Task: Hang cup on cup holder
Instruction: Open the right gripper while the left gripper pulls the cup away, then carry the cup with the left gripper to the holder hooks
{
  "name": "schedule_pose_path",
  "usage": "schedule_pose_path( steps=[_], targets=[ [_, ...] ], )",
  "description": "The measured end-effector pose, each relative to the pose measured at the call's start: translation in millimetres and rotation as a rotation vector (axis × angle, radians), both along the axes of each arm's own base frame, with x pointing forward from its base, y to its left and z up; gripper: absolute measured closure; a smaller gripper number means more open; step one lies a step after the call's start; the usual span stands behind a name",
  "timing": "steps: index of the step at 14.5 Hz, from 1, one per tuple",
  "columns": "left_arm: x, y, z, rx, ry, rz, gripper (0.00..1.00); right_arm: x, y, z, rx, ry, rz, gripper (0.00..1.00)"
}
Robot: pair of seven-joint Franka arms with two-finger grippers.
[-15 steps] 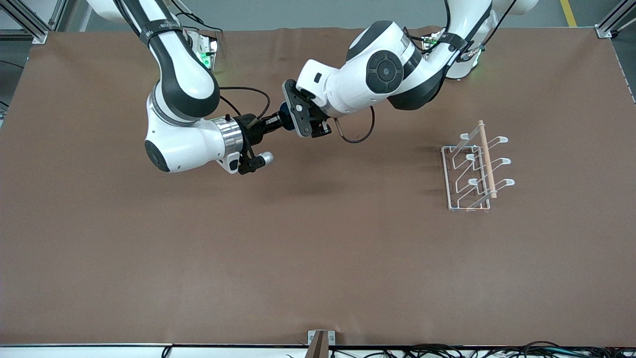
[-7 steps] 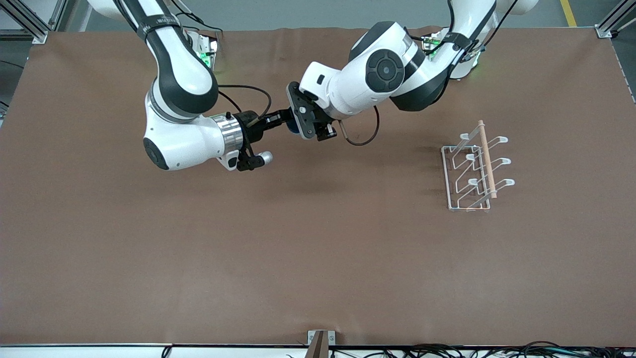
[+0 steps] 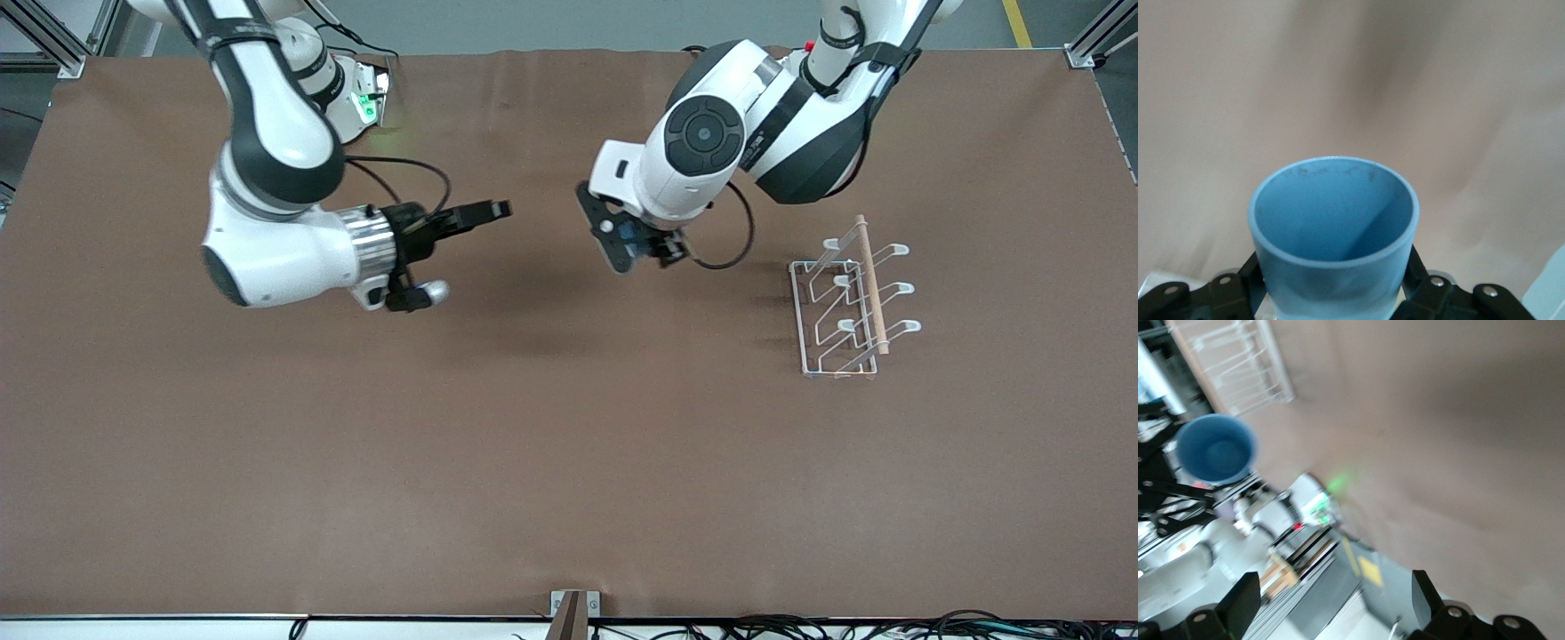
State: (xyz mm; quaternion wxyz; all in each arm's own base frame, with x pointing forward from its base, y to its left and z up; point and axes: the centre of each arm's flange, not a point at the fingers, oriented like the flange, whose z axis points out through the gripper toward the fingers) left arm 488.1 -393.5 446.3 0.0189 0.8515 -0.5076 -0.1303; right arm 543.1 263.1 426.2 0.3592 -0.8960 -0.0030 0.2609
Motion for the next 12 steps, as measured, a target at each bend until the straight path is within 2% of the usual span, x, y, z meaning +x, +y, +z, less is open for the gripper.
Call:
schedule_pose_path(
  steps=[1, 3, 6, 10, 12],
  targets=[
    [1, 10, -3, 0.091, -0.018, -0.009, 0.20, 9, -29, 1, -0.071, -0.033, -0.007, 0.00],
    [4, 22, -4, 0.214, -0.073, -0.066, 0.20, 25, -91, 3, -0.230, -0.095, -0.019, 0.00],
    [9, 39, -2, 0.355, -0.080, -0.256, 0.20, 46, -183, 10, -0.462, -0.169, -0.040, 0.00],
    [10, 59, -16, 0.580, -0.067, -0.357, 0.20, 62, -256, 25, -0.694, -0.281, -0.054, 0.00],
    [17, 70, -33, 0.670, -0.060, -0.390, 0.20, 68, -276, 50, -0.764, -0.344, -0.056, 0.00]
  ],
)
